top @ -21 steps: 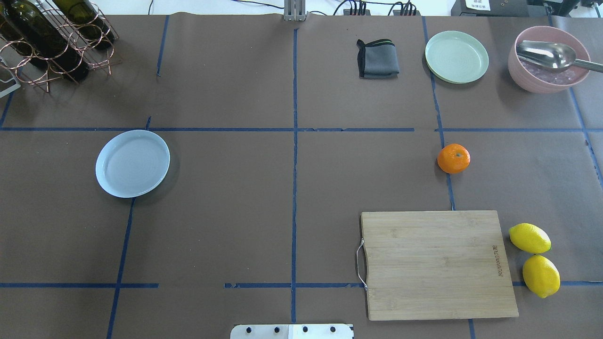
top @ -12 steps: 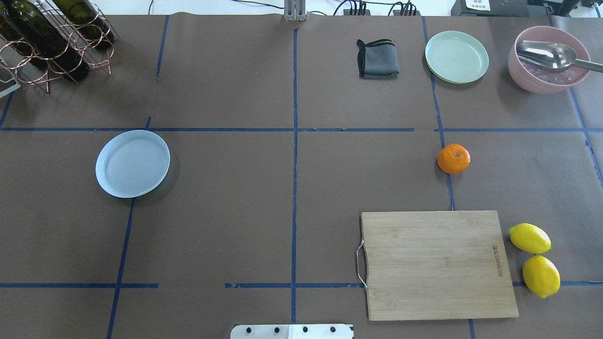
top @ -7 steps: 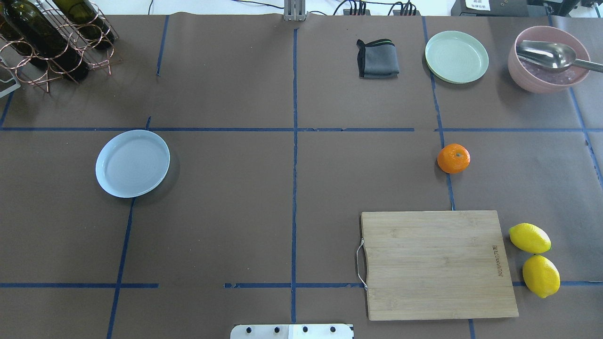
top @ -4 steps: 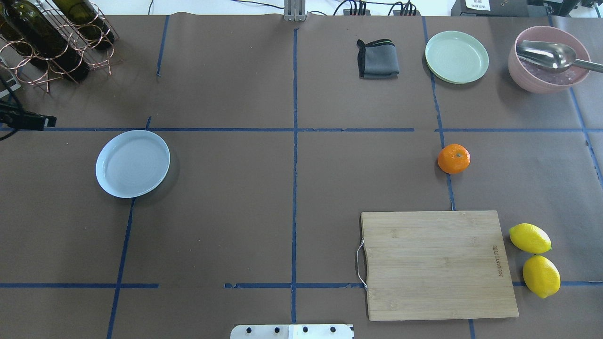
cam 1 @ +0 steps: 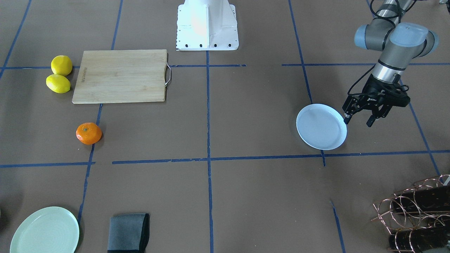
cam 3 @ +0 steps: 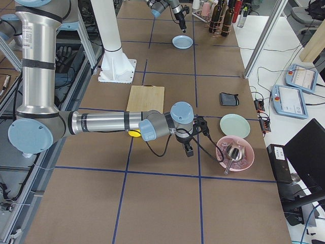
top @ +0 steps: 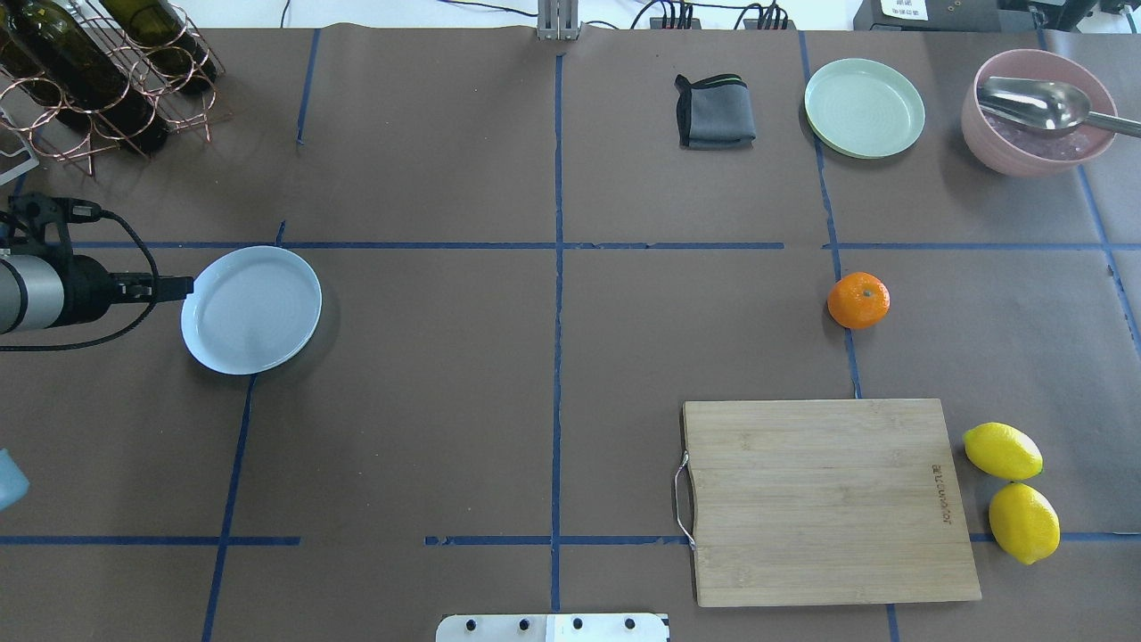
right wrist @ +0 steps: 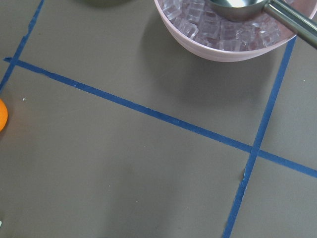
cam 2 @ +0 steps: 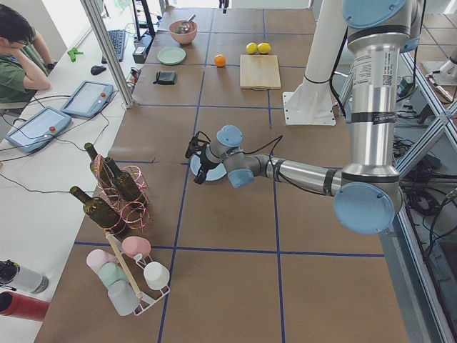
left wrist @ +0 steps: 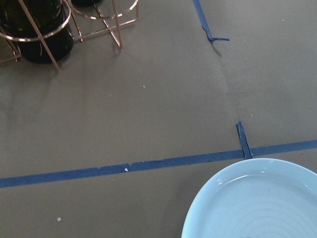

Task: Pick orange to plate
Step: 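Reach the left gripper to the light blue plate's rim and grip it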

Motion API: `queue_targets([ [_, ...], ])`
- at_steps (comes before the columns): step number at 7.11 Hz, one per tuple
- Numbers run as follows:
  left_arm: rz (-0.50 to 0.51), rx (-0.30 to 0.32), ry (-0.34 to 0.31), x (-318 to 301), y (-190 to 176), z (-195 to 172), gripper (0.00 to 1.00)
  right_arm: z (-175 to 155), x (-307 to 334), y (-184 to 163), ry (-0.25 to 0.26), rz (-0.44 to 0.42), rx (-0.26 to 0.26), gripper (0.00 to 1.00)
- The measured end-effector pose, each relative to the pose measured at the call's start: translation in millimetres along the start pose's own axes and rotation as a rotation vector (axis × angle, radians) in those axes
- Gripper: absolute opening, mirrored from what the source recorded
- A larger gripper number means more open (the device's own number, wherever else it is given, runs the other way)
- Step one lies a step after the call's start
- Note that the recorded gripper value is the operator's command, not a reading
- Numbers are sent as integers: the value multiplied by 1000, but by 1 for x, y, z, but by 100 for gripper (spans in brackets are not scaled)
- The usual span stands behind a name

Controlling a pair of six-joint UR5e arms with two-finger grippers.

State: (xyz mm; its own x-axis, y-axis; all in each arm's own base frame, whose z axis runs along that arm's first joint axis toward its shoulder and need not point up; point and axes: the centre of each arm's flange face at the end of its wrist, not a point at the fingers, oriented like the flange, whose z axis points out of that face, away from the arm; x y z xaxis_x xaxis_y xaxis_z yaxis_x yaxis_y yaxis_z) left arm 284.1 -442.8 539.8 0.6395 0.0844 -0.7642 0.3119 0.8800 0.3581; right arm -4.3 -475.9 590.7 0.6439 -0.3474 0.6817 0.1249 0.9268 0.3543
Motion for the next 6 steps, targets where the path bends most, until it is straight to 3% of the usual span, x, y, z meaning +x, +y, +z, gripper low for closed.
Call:
queue_targets([
  [4,-31,-10,-24,6,23,18,25,0,1,0,0,1,0,100],
  [6,-29,-8,-26,8,25,19,0,1,1,0,0,2,-1,100],
])
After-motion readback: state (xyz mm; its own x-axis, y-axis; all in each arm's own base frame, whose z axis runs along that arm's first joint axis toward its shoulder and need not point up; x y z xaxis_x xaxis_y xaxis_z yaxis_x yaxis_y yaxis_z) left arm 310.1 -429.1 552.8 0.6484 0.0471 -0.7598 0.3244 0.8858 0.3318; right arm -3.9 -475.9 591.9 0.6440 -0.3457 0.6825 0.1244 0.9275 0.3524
